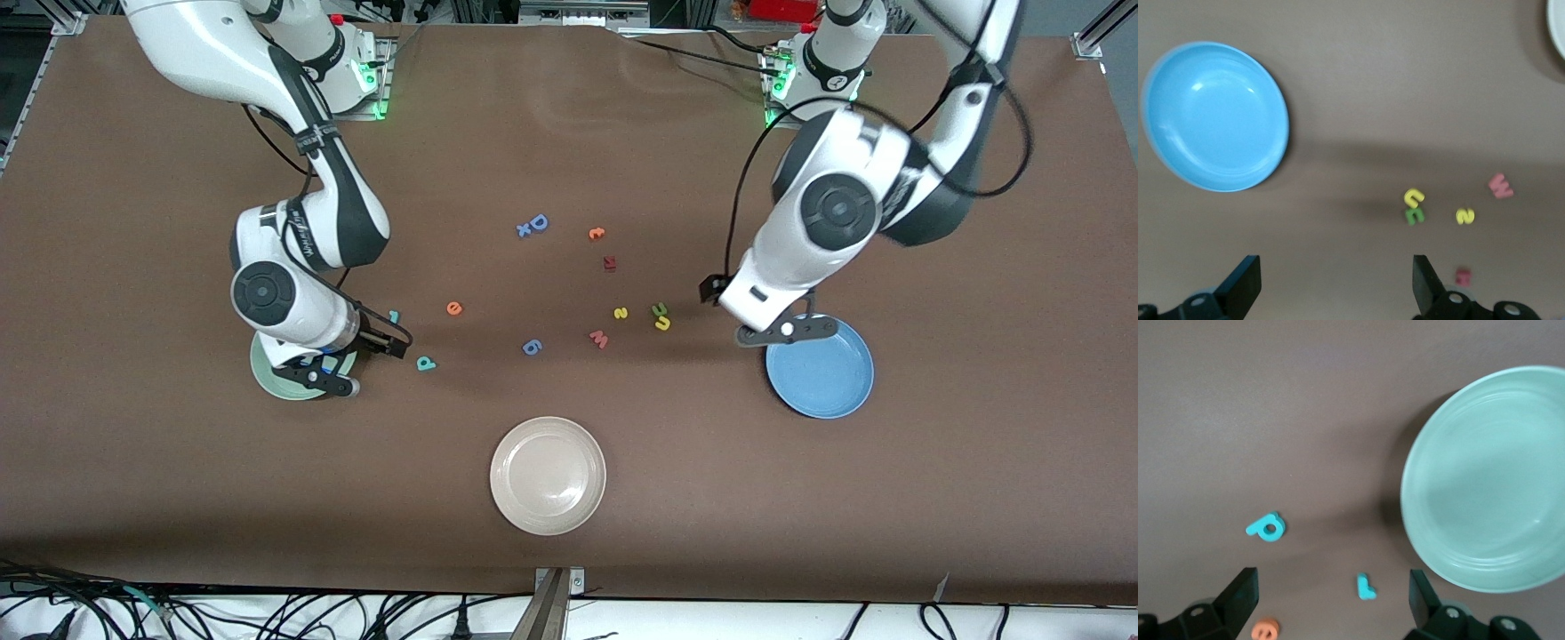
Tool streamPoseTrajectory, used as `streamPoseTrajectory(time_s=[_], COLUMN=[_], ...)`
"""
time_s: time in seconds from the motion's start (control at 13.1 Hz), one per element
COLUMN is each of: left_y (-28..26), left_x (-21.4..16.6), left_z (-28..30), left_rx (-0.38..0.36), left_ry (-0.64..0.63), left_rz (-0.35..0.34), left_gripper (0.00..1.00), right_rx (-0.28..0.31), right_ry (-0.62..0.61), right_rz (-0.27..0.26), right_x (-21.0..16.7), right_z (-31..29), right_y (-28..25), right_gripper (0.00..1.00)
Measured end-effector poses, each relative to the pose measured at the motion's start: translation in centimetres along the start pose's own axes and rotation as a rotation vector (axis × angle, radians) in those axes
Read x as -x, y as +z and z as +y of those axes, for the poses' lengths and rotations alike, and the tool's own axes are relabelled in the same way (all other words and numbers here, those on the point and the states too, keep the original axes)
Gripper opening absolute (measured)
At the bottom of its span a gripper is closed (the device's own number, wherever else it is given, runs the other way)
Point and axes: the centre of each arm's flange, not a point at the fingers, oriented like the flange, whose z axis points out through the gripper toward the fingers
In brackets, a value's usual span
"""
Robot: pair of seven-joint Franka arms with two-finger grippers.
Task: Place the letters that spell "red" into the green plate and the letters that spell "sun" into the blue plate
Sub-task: 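Reach the left gripper toward the letters while the right gripper reaches too, then grip the green n and the teal L with the left and right grippers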
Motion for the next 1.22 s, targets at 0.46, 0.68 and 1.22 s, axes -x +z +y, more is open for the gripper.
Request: streamPoseTrajectory(time_s=[0.46,0.68,1.22], left_y=[12.0,15.0,18.8], left_x=[1.0,1.9,4.8], left_z=[6.1,5.8,6.9], left_rx=[-0.005,0.001,0.02], left_ry=[-0.08,-0.105,-0.128], left_rz=[-0.015,-0.008,0.017], left_gripper=[1.0,1.0,0.94], right_rx=[-0.032,-0.043,-0.073], right_ry=[0.018,0.033,0.043], right_rz=[0.057,0.069,0.086], right_x=[3.0,4.7,8.8], right_z=[2.3,3.4,3.7], right_y=[6.3,6.7,9.1], right_gripper=[1.0,1.0,1.0])
